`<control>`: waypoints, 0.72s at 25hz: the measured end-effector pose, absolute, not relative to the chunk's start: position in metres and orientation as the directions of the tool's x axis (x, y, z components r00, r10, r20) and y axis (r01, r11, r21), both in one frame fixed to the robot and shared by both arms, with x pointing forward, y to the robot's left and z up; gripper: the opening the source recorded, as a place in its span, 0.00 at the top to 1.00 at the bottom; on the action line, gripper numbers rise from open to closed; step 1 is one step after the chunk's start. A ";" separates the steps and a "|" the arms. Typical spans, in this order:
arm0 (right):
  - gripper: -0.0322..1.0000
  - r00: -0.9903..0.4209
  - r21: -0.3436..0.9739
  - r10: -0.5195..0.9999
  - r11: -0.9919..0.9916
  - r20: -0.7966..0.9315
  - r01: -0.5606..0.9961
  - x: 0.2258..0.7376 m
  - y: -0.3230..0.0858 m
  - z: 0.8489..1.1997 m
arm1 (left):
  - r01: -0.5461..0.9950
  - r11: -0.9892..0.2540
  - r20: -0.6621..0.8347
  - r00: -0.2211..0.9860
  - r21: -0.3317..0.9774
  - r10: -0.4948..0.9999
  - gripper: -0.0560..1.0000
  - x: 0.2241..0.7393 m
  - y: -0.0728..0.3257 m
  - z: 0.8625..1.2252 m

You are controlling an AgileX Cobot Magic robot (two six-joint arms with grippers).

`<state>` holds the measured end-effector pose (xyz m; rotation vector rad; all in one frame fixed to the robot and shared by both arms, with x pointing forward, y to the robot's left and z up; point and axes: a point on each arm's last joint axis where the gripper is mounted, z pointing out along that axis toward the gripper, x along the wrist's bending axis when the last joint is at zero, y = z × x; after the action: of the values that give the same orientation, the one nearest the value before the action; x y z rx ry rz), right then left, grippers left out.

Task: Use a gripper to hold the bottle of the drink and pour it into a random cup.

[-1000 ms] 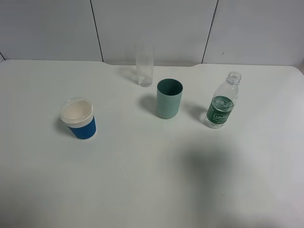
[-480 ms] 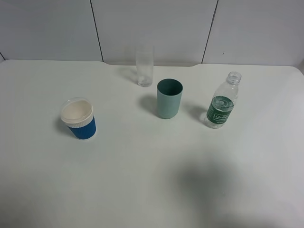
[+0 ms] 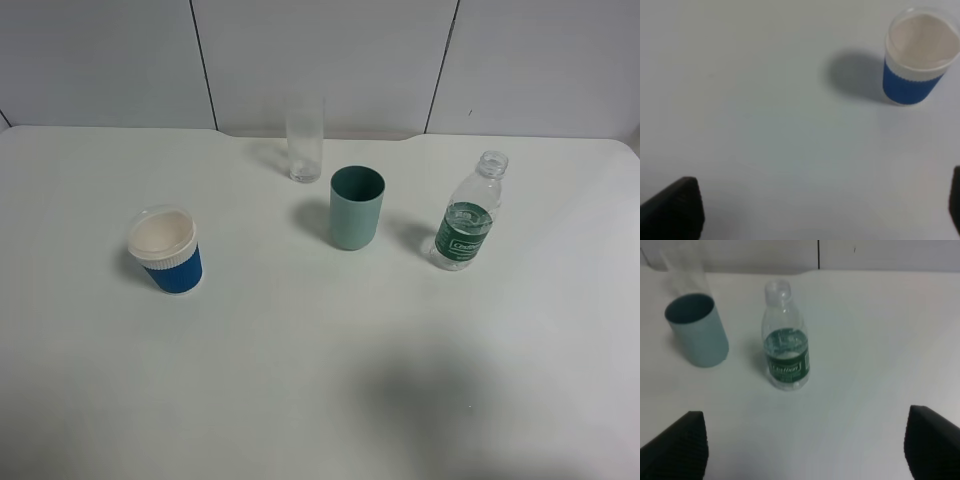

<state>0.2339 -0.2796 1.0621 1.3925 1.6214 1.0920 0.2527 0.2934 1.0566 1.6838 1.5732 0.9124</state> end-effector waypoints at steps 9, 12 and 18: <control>0.21 -0.134 0.889 0.991 0.087 -0.030 0.450 0.236 -0.283 1.049 | 0.544 -0.068 0.056 0.037 0.836 0.998 0.01 0.253 0.293 1.057; 0.21 -0.127 0.887 0.991 0.086 -0.031 0.453 0.236 -0.284 1.049 | 0.544 -0.068 0.056 0.037 0.836 0.998 0.01 0.253 0.293 1.057; 0.21 -0.112 0.887 0.994 0.071 -0.022 0.457 0.236 -0.285 1.048 | 0.544 -0.068 0.056 0.037 0.836 0.998 0.01 0.253 0.293 1.057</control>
<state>0.2358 -0.2847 1.0484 1.4629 1.6584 0.9847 0.2527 0.2934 1.0566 1.6838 1.5732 0.9124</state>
